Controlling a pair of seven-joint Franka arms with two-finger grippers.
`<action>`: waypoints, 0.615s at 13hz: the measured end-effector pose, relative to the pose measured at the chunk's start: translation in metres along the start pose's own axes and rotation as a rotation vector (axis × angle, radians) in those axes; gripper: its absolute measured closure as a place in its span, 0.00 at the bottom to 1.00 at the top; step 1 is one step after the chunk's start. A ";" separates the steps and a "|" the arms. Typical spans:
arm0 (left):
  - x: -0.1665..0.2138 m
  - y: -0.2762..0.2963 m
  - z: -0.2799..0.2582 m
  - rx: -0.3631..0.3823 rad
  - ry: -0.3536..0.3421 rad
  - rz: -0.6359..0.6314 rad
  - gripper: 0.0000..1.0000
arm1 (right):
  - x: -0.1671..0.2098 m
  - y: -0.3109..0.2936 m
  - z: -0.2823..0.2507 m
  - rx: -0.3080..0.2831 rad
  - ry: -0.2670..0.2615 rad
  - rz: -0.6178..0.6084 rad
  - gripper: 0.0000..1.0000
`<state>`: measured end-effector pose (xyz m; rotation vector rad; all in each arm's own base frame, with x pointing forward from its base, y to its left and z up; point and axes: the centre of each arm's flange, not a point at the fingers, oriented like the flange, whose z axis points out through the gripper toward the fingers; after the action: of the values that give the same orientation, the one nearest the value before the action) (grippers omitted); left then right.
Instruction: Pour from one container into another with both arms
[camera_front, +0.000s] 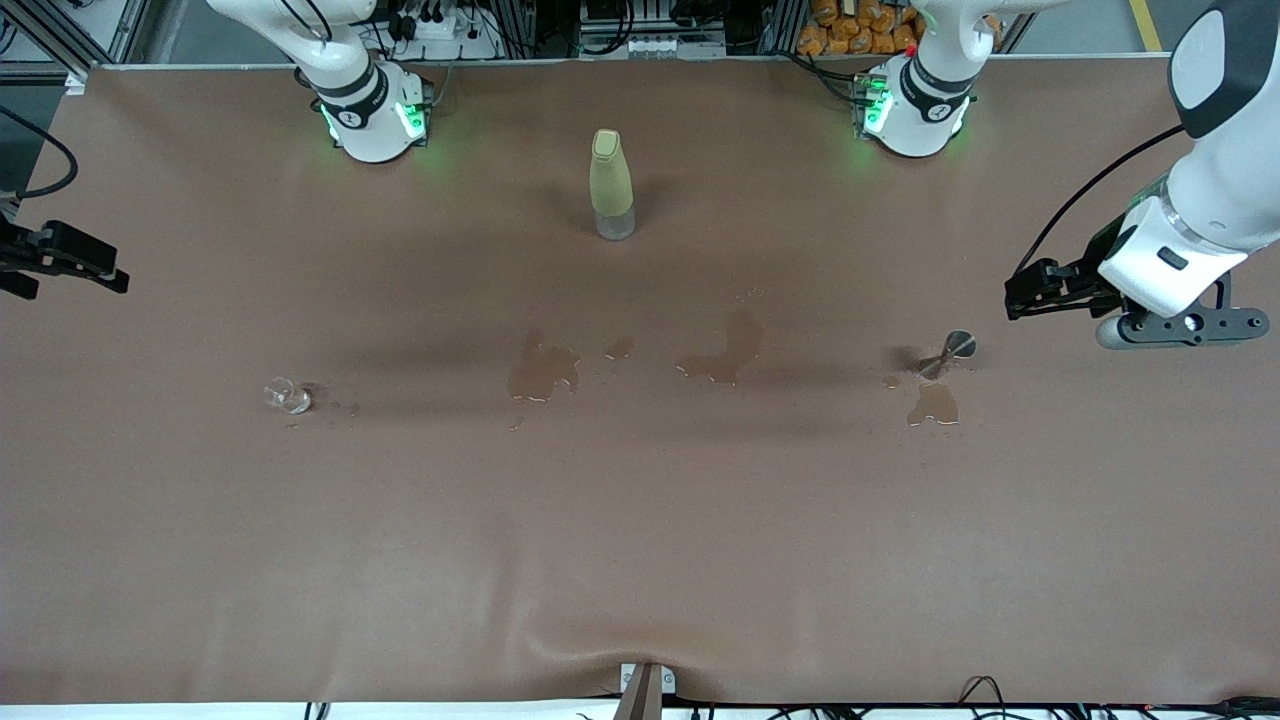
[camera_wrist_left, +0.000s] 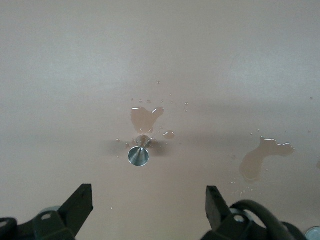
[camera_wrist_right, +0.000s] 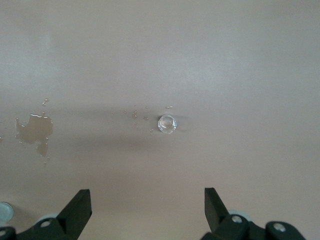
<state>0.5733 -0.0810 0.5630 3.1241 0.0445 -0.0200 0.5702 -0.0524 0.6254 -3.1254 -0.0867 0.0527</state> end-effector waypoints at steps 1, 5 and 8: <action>0.000 0.000 0.000 0.000 0.000 0.000 0.00 | 0.000 0.001 0.000 0.000 0.000 0.001 0.00; 0.000 0.000 0.000 0.000 0.000 0.001 0.00 | -0.001 0.005 0.000 -0.001 0.000 -0.032 0.00; -0.001 -0.002 0.001 0.001 -0.009 0.039 0.00 | -0.006 0.033 0.000 -0.003 0.000 -0.147 0.00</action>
<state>0.5725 -0.0794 0.5622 3.1253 -0.0158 -0.0340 0.5660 -0.0859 0.6255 -3.1116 -0.3159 0.0509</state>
